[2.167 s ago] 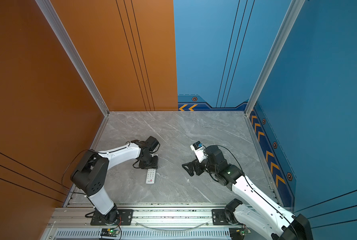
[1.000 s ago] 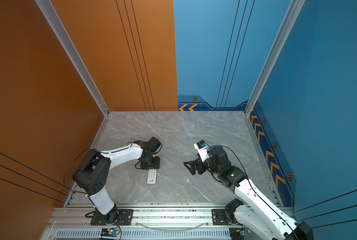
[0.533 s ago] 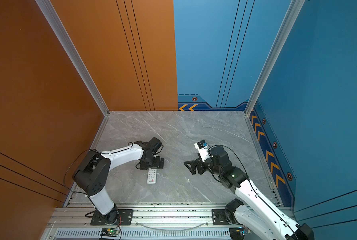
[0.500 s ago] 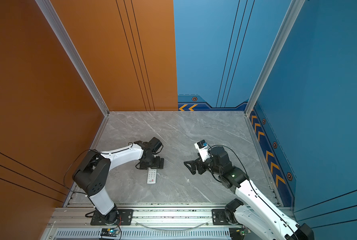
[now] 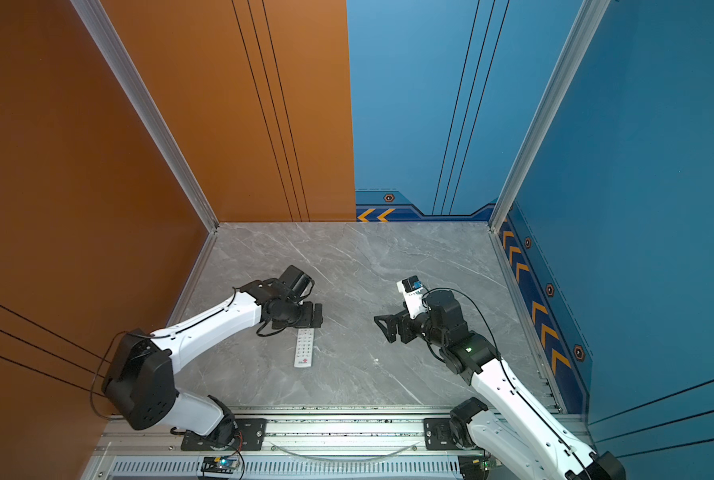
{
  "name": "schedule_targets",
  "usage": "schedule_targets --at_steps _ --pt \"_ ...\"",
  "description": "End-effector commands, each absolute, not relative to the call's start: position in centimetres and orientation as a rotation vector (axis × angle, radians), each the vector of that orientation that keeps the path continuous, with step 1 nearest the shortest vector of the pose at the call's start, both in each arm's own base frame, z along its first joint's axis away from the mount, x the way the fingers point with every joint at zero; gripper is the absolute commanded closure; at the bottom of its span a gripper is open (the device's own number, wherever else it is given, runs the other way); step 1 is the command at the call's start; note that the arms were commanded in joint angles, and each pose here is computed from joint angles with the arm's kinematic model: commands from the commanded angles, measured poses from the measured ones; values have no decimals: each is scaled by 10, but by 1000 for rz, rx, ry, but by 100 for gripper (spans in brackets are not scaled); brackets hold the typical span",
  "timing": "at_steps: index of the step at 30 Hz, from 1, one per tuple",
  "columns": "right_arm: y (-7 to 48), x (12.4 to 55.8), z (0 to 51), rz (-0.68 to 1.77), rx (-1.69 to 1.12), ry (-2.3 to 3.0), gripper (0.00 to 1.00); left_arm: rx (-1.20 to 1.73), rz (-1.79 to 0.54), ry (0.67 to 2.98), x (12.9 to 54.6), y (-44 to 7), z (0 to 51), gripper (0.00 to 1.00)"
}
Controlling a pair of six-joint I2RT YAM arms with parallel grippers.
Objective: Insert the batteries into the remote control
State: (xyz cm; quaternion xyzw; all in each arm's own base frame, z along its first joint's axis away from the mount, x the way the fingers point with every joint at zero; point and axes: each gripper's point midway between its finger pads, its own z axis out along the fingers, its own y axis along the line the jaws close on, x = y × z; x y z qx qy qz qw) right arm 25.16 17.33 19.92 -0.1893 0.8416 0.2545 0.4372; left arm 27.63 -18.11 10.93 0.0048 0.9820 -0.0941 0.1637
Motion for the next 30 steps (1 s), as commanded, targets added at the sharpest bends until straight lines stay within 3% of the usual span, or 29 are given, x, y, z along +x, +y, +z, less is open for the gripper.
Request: schedule_targets --at_steps 1,13,20,30 --pt "146 267 201 482 -339 2093 0 53 -125 2741 270 -157 124 2" --pt "64 285 207 65 -64 1969 0 -31 156 2311 280 -66 192 2" --pt "29 290 208 -56 107 1886 0 -250 106 2246 277 -24 168 2" --pt "-20 291 194 -266 285 1724 0 -298 94 2138 303 -1 158 2"
